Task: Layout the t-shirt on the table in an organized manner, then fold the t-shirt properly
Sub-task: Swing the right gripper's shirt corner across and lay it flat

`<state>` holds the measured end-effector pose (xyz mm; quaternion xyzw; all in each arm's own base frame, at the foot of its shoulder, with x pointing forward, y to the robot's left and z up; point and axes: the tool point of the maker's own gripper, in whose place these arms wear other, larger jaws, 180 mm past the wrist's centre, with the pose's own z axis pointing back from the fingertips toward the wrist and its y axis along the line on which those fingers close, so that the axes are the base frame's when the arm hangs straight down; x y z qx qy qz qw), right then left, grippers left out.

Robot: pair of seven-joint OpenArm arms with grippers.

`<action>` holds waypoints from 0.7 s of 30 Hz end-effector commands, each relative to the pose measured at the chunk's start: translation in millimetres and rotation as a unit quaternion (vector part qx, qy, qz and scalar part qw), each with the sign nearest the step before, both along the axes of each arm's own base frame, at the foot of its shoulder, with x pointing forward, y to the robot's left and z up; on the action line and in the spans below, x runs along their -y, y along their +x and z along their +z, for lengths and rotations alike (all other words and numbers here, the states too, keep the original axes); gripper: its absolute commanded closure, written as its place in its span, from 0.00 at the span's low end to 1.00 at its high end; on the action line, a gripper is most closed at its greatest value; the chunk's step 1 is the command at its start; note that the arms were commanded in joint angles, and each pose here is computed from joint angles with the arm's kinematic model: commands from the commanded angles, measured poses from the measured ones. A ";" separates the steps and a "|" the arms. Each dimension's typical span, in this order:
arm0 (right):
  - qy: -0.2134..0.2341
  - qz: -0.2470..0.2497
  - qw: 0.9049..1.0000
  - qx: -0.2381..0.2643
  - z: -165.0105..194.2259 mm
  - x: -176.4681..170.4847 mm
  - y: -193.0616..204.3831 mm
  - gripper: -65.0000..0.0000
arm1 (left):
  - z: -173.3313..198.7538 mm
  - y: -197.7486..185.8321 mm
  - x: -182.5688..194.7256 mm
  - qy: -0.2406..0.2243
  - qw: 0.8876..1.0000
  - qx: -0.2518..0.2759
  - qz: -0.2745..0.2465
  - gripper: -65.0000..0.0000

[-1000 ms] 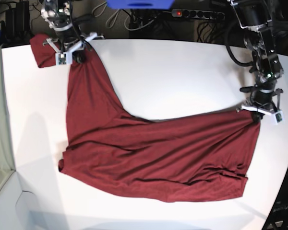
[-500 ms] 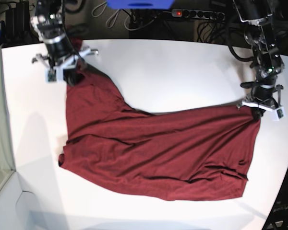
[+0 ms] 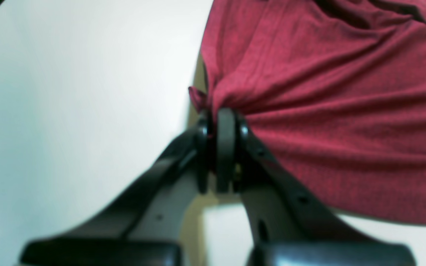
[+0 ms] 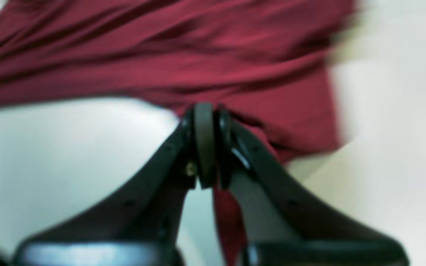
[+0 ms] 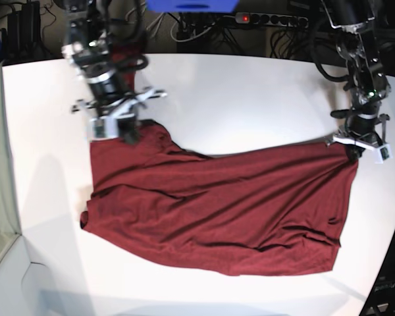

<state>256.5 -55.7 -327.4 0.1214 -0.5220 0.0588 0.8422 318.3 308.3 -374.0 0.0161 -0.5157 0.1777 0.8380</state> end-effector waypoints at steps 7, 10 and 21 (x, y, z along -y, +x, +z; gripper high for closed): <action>0.053 0.110 0.992 0.042 31.9 -85.0 -9.7 1.00 | 28.1 18.3 -9.3 0.016 0.999 0.041 0.001 1.00; 0.055 0.152 0.986 0.033 28.2 -105.4 -26.1 1.00 | 24.5 13.1 -11.7 0.020 0.999 0.034 0.001 1.00; 0.014 0.140 0.990 0.014 8.2 -70.1 -32.9 1.00 | 25.2 3.9 -27.5 0.044 0.999 0.019 -0.002 0.99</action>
